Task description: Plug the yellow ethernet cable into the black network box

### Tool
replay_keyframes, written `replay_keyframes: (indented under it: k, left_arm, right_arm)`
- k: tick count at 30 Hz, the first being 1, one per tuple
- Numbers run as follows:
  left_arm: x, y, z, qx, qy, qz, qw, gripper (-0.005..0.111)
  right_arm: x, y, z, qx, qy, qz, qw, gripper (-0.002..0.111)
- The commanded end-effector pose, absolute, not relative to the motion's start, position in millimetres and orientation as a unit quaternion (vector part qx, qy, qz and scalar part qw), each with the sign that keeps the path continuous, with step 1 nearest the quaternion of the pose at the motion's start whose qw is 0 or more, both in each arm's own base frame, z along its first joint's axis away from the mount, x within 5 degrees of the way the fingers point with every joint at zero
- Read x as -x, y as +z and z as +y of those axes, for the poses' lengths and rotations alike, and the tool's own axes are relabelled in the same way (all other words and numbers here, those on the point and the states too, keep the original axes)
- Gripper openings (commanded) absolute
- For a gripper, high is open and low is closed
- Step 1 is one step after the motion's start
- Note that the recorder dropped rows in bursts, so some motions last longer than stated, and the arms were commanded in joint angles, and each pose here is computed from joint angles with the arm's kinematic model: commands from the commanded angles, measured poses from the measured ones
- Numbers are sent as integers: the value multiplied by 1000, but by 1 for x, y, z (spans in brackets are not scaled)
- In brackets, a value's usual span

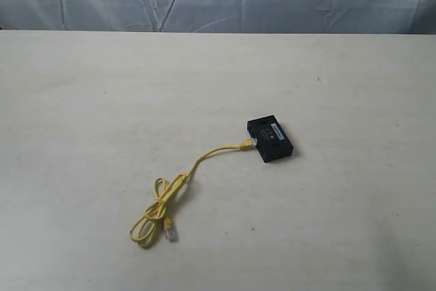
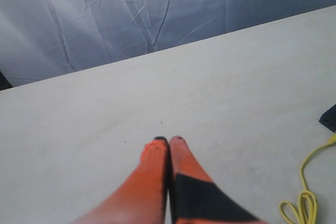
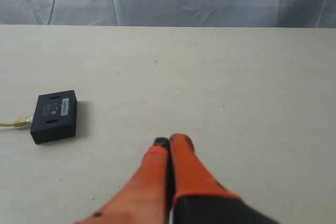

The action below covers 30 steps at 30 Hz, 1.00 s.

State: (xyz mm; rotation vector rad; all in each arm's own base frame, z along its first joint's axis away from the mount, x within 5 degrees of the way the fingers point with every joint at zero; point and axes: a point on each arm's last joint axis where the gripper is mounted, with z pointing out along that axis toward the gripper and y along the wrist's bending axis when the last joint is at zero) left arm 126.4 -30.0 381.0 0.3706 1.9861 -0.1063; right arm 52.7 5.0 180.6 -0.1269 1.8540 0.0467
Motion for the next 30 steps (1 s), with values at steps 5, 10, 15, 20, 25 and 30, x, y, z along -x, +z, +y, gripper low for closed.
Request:
replay_keyframes:
  k: [5,10,15,20,25,30]
  left_arm:
    - [-81,309,-2,-59,31,792,607,0]
    - [-69,256,0,-46,44,778,625,0]
    - [-60,218,1,-42,54,747,662,0]
    - [-56,202,1,-44,57,720,691,0]
    - [-56,196,-1,-54,48,739,669,0]
    - [-55,191,-1,-55,43,757,650,0]
  right_arm:
    - [-53,181,4,54,16,795,605,-1]
    - [-53,181,5,53,17,795,605,-1]
    - [-53,181,5,53,17,795,605,-1]
    - [-53,181,5,53,17,795,605,-1]
    - [-53,181,5,52,19,795,604,-1]
    - [-53,181,5,51,20,795,604,-1]
